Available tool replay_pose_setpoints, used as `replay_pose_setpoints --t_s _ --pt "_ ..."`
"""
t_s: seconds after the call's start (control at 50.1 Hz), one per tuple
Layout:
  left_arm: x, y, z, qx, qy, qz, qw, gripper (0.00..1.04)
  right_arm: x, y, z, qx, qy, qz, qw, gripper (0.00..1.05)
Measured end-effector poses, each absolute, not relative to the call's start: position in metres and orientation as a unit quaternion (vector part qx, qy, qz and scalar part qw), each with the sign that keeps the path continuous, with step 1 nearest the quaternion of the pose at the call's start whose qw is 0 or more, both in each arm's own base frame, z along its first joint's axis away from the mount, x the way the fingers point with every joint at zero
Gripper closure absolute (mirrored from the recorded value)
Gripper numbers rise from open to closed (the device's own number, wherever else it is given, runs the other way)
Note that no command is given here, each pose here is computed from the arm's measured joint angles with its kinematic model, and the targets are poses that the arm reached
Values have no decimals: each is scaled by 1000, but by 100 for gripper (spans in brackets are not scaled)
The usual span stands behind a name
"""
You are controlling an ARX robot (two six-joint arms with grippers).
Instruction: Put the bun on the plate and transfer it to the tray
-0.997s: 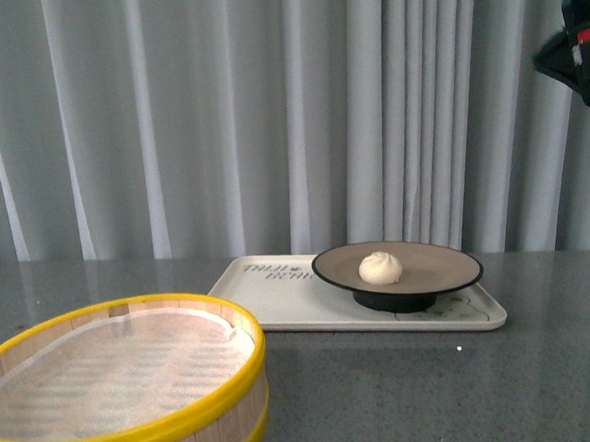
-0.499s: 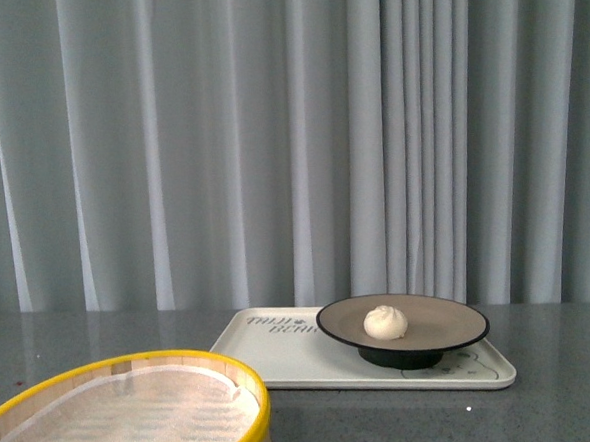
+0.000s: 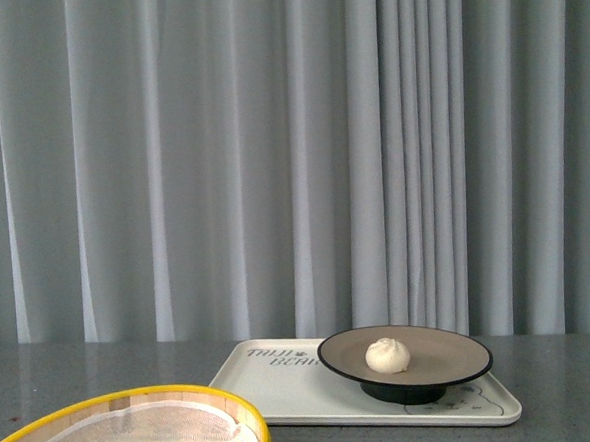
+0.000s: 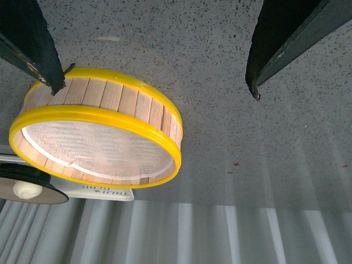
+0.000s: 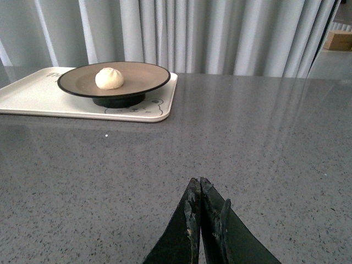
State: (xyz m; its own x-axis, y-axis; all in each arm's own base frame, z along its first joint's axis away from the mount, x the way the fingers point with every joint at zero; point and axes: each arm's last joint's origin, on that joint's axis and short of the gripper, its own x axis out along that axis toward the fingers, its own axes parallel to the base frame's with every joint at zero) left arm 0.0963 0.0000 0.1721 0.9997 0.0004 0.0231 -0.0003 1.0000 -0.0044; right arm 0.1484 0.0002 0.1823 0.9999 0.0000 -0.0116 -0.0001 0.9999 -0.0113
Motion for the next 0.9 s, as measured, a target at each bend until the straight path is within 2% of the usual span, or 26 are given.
replay_pose_setpoints --t_s 0.897 --pt "96 0 172 -2 -12 0 1000 7 113 0 168 -5 -4 0 1000 103"
